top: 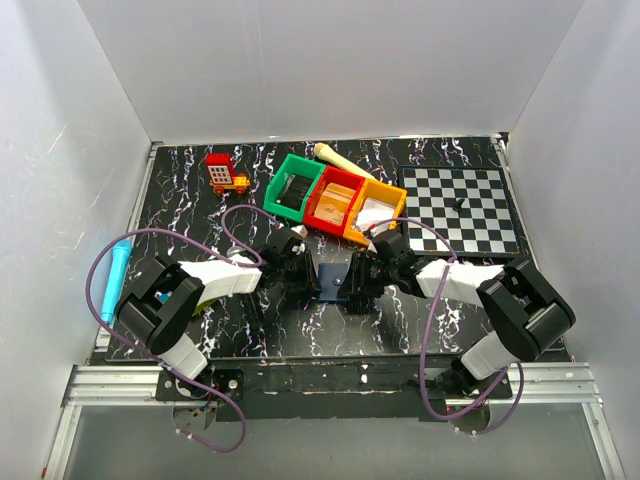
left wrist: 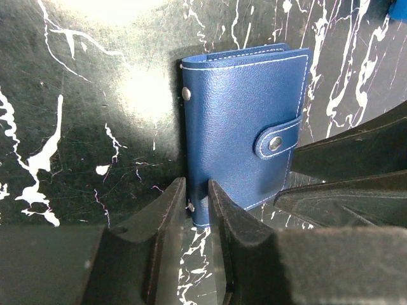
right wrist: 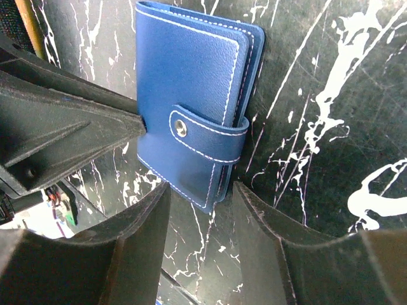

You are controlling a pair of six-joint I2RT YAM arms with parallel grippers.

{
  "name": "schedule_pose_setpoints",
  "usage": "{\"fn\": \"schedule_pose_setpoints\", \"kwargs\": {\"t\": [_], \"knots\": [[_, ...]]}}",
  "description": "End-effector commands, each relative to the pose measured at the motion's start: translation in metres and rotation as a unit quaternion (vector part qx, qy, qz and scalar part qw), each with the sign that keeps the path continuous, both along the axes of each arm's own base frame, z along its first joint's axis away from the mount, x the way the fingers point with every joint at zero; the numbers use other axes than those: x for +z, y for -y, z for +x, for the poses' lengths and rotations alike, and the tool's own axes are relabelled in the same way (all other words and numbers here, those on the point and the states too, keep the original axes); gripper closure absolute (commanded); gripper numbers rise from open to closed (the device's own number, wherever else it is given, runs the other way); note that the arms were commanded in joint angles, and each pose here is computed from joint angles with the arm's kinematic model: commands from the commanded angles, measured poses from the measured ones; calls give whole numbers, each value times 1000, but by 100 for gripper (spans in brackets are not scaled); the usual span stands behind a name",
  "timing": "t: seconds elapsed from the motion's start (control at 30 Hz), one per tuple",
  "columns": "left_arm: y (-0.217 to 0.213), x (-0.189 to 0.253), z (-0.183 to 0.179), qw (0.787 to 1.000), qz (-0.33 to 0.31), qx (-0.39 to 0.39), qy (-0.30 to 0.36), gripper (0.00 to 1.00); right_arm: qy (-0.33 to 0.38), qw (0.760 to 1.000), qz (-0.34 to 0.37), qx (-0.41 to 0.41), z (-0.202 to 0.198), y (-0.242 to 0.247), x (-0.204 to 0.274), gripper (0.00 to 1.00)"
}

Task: Take the credit cards out of the card holder
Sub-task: Open the card holder at the center of the board.

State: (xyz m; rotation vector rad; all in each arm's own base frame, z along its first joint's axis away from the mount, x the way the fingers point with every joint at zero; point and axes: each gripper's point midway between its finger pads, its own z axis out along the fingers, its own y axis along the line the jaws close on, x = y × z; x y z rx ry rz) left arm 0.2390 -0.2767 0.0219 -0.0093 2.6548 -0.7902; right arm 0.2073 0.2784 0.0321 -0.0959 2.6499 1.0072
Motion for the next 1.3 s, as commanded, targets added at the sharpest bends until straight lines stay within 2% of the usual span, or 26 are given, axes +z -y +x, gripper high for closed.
{"fn": "schedule_pose_setpoints", "kwargs": {"t": [0.0,0.3,0.67,1.0,1.27], "knots": [[-9,-10,-4,1000,18,7,-9,80,2,1000,6,-10,-3,7,1,48],[-8,-4,-2,1000,13,9,-3,76,9,1000,29,-8,-1,1,10,49],[-9,-8,-4,1000,16,10,-7,75,24,998,56,-5,5,-7,21,51],[-8,-10,-5,1000,13,9,-11,75,10,998,65,-5,6,-11,18,54],[-7,-17,-8,1000,13,5,-20,76,-3,996,92,-8,8,-14,17,63]]}}
